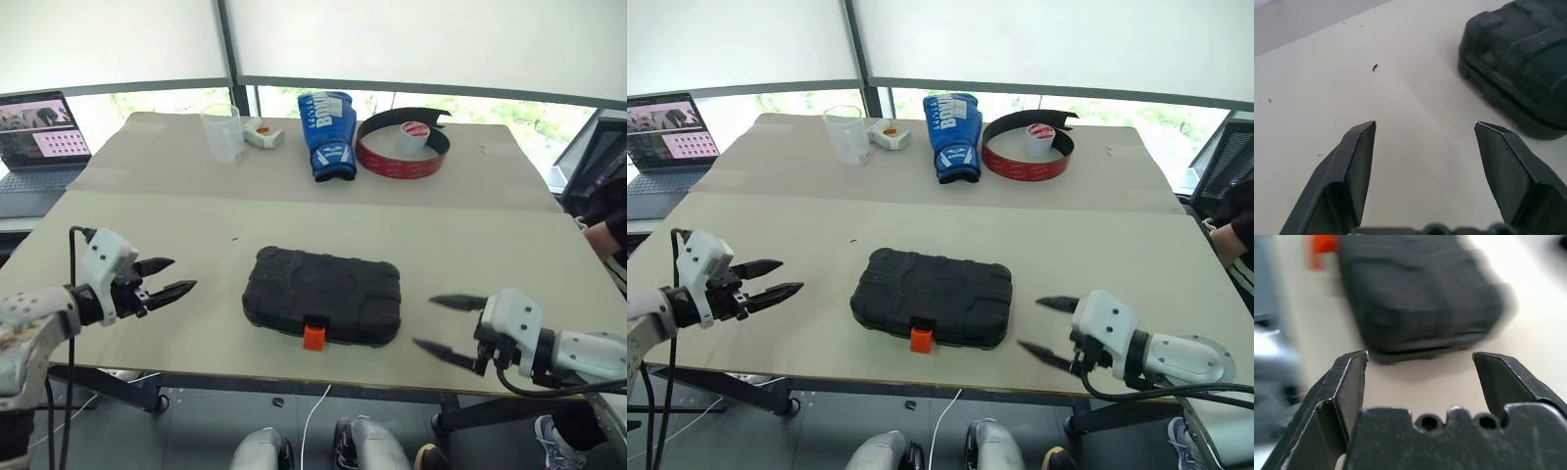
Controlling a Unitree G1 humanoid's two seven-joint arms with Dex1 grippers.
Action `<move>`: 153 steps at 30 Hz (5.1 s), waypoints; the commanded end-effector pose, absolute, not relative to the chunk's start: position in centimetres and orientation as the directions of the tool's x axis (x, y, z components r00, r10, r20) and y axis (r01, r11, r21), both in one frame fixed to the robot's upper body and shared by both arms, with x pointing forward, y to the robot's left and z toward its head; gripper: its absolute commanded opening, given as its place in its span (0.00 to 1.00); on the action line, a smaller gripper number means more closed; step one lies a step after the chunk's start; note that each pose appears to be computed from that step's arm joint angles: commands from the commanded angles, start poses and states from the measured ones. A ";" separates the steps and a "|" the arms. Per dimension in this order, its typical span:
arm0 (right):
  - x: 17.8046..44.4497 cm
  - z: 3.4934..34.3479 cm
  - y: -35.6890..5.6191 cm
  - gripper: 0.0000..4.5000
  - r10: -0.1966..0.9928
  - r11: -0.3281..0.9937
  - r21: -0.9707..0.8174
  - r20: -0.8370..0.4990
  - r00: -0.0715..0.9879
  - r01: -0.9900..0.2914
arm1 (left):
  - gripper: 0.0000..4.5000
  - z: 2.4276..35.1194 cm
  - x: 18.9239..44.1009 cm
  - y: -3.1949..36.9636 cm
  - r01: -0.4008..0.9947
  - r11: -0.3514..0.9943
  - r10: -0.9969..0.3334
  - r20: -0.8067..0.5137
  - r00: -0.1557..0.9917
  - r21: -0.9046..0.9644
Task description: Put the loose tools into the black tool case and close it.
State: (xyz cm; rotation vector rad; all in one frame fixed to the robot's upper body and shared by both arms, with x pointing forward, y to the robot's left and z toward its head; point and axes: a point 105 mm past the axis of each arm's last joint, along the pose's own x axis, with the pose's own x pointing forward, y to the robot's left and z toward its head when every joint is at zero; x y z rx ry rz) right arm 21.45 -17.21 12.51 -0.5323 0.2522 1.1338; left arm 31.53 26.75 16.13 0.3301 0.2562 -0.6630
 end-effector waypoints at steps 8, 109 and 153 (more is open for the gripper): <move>20.9 10.4 -13.7 0.01 0.827 0.068 -0.251 -0.528 0.196 -0.966 | 0.00 16.4 39.6 18.9 0.776 0.459 -0.702 -0.359 0.615 0.433; 26.7 10.6 -14.2 0.01 0.735 0.466 -0.257 -0.419 0.532 -0.847 | 0.00 12.1 33.9 5.7 0.883 -0.214 -0.820 -0.568 0.070 0.418; 25.7 8.8 -16.5 0.01 0.650 0.589 -0.165 -0.486 0.584 -0.792 | 0.00 12.3 34.1 4.8 0.869 -0.231 -0.830 -0.555 0.059 0.438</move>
